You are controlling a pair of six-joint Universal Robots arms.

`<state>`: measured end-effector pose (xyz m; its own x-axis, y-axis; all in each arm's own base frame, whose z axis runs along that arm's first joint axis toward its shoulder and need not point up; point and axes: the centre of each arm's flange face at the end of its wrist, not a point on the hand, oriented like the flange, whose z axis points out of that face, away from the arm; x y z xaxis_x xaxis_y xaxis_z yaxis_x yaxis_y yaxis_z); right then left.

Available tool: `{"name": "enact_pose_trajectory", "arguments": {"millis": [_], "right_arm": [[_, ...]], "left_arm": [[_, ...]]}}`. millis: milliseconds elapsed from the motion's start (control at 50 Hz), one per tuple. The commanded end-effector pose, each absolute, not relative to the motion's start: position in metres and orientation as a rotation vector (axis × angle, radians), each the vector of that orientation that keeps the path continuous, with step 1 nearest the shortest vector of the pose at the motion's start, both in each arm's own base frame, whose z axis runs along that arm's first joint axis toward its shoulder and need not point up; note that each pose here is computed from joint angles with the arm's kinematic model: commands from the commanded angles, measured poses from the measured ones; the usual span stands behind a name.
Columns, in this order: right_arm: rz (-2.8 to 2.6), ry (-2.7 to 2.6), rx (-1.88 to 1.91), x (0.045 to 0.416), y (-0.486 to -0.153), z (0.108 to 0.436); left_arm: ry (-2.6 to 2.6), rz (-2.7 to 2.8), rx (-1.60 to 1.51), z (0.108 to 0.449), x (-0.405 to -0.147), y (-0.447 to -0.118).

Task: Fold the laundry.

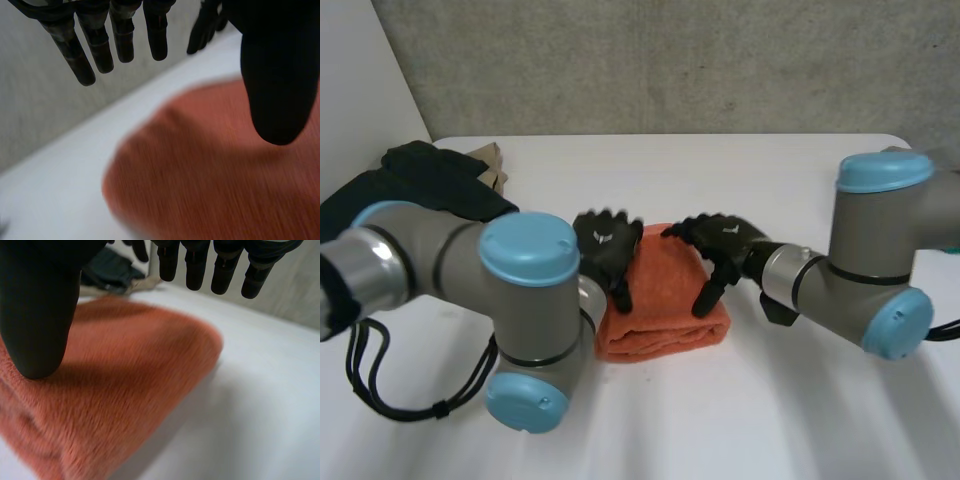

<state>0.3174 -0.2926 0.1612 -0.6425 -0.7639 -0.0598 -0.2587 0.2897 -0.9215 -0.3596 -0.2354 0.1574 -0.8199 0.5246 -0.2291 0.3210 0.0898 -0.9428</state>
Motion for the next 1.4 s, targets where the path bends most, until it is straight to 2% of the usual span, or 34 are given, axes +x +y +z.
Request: {"name": "enact_pose_trajectory", "arguments": {"millis": [20, 80, 160, 240, 280, 340, 480, 620, 820, 1400], "right_arm": [[-1.270, 2.084, -1.068, 0.326, -0.297, 0.126], [-1.323, 2.101, -1.140, 0.323, -0.300, 0.124], [-1.444, 2.118, -1.239, 0.319, -0.305, 0.136], [-1.572, 2.070, -1.307, 0.316, -0.299, 0.167], [-1.628, 2.033, -1.312, 0.315, -0.295, 0.180], [-1.713, 1.959, -1.328, 0.317, -0.283, 0.190], [-1.804, 1.809, -1.358, 0.317, -0.236, 0.178], [-1.777, 1.677, -1.462, 0.317, -0.196, 0.136], [-1.805, 1.646, -1.538, 0.324, -0.208, 0.104], [-1.856, 1.606, -1.537, 0.341, -0.236, 0.096]], "left_arm": [[-2.415, 1.703, -0.936, 0.125, -0.348, -0.228], [-2.433, 1.684, -0.946, 0.123, -0.346, -0.227], [-2.418, 1.692, -0.945, 0.129, -0.347, -0.226], [-2.353, 1.767, -0.897, 0.156, -0.349, -0.228], [-2.289, 1.830, -0.852, 0.181, -0.348, -0.229], [-2.191, 1.866, -0.839, 0.207, -0.350, -0.227], [-1.993, 1.848, -0.883, 0.243, -0.346, -0.226], [-1.965, 1.816, -0.891, 0.246, -0.335, -0.238], [-1.981, 1.788, -0.896, 0.237, -0.336, -0.238], [-1.991, 1.779, -0.897, 0.232, -0.334, -0.237]]}}
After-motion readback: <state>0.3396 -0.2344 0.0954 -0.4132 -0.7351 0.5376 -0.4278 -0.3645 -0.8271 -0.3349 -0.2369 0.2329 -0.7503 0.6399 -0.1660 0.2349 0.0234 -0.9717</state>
